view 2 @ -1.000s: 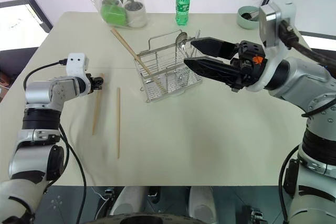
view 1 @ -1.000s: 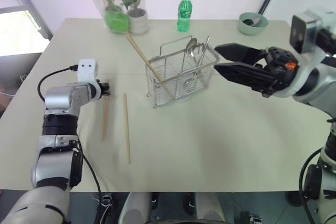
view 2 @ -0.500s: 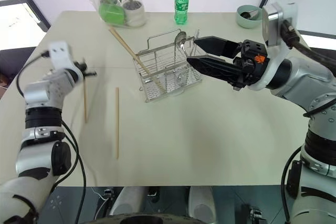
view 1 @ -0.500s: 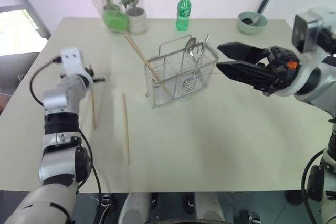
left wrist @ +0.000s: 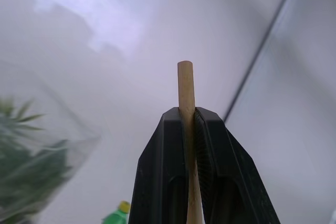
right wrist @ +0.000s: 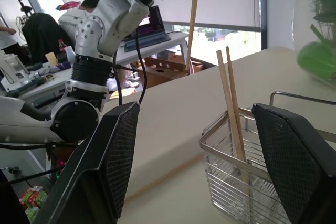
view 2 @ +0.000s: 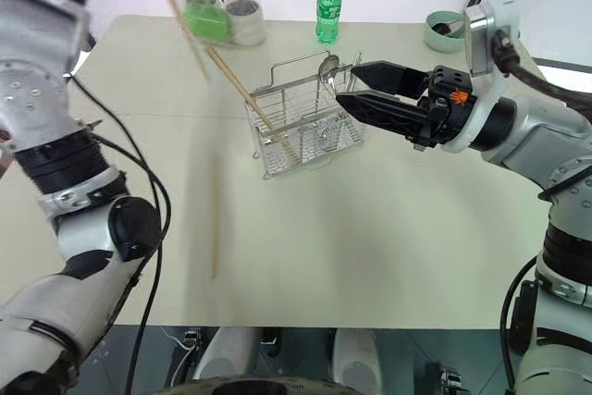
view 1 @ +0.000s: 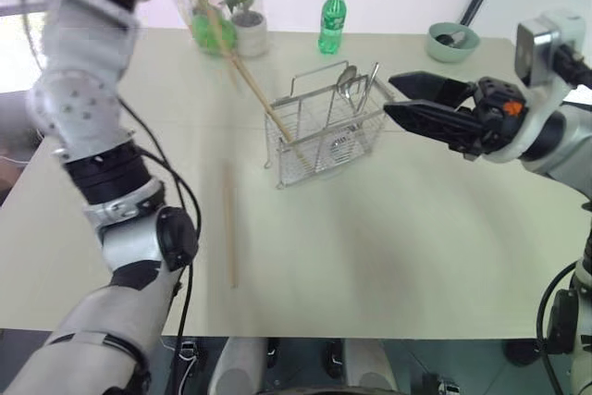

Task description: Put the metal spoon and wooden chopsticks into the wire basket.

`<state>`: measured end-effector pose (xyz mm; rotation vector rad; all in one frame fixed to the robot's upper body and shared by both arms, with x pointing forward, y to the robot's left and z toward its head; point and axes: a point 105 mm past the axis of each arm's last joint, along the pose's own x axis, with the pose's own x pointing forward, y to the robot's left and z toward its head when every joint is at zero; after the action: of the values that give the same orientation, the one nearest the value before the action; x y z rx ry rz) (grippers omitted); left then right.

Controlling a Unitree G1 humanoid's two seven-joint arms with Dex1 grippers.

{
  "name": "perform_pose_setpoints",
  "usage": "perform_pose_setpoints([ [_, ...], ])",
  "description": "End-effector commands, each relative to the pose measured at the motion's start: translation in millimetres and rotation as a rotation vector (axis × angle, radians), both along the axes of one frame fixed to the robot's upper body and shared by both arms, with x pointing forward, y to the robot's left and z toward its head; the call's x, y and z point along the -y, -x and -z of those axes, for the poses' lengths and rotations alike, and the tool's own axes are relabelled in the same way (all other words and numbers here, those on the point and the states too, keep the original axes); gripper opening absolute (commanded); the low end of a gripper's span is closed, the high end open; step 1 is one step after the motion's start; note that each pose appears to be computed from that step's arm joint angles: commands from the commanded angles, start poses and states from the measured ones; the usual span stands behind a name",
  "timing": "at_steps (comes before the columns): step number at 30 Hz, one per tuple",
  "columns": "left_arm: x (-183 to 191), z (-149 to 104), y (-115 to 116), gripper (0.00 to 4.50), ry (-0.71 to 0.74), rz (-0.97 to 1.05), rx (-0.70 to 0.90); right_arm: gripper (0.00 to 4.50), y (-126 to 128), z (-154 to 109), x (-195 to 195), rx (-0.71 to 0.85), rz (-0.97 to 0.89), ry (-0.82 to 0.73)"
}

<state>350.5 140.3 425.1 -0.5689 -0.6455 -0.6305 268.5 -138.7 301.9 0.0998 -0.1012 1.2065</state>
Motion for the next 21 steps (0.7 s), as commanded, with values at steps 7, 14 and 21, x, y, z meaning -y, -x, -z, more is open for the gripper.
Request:
perform_pose_setpoints([
  [7, 70, 27, -12, 0.05, -0.177, -0.01, 0.062, 3.52, 6, -8, 5, 0.054, 0.051, -0.026],
  [14, 84, 62, -28, 0.05, -0.231, -0.067, 0.043, 3.52, 7, -8, 9, 0.048, 0.082, -0.048],
  [21, 87, 62, -25, 2.62, -0.176, -0.038, 0.034, 3.52, 4, -11, 13, 0.04, 0.101, -0.062],
])
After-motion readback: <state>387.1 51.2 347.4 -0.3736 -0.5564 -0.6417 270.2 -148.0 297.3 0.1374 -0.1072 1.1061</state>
